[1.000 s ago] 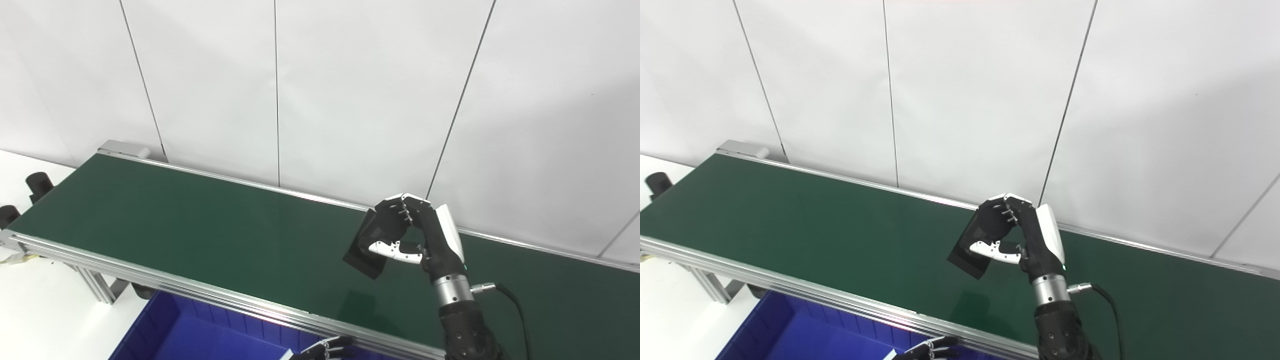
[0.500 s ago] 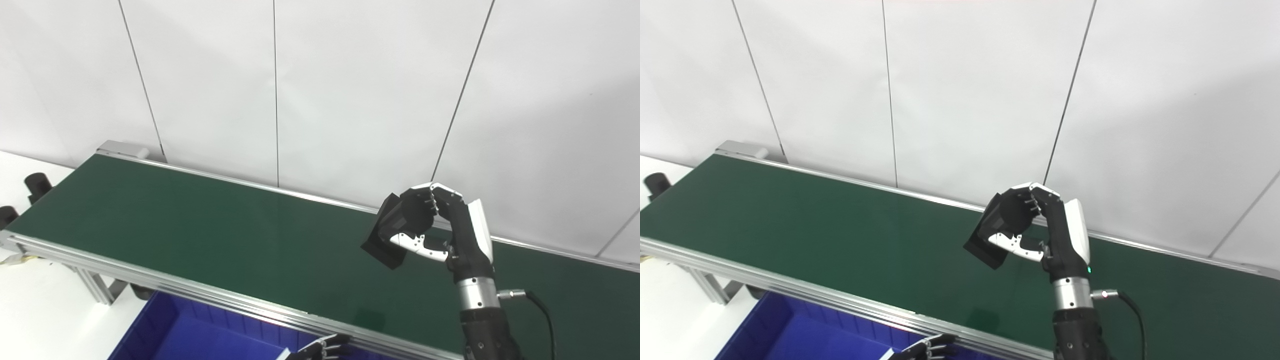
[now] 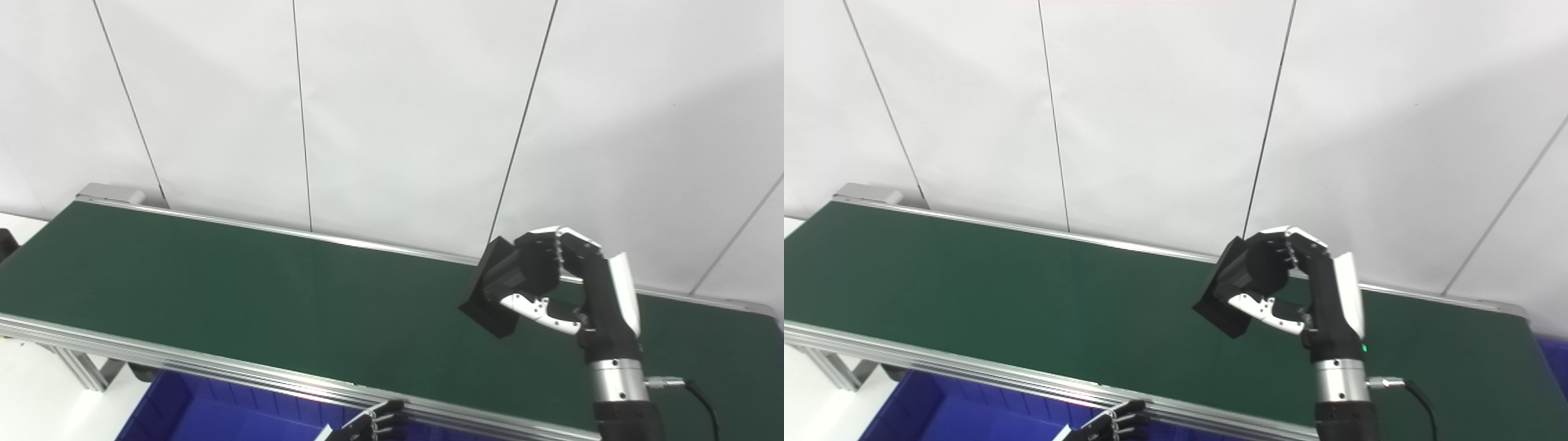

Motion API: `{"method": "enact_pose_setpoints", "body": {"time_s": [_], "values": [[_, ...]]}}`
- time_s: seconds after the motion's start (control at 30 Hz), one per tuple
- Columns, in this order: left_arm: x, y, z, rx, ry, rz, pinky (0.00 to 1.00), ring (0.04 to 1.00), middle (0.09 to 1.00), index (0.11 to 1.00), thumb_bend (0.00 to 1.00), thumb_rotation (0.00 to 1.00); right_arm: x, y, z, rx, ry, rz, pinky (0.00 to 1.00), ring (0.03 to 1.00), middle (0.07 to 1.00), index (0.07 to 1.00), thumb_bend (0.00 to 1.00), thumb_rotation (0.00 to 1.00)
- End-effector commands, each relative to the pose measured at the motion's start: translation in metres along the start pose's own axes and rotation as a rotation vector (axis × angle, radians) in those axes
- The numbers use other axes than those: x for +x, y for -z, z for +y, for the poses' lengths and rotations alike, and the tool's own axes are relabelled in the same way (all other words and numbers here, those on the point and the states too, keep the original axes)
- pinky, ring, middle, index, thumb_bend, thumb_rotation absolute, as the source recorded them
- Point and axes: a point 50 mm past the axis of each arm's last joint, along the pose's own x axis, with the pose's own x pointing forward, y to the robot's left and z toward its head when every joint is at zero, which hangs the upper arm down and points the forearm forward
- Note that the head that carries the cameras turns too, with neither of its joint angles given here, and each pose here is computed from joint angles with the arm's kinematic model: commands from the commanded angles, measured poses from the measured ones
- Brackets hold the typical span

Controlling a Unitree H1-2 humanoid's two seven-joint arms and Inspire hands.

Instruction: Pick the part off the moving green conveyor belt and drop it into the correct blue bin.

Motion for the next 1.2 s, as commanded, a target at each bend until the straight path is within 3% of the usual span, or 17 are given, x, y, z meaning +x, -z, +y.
{"method": "enact_pose_setpoints", "body": {"time_s": [0.0,0.5,1.17], "values": [[0.003,-0.010,0.000,0.013,0.014,-0.041,0.75,0.805,0.838,0.899,0.99,0.24,0.002,-0.013,-0.012,0.003,0.028,-0.038,0.36,0.447,0.507,0.523,0.50,0.00],[-0.007,-0.017,0.000,0.002,0.006,-0.038,0.78,0.828,0.858,0.908,0.96,0.29,-0.050,-0.024,-0.054,-0.072,0.096,0.027,0.38,0.455,0.495,0.497,0.50,0.00],[-0.010,-0.041,0.004,0.012,0.009,-0.059,0.77,0.822,0.850,0.898,0.95,0.29,-0.108,-0.044,-0.084,-0.060,0.177,0.118,0.37,0.464,0.505,0.488,0.50,0.00]]}}
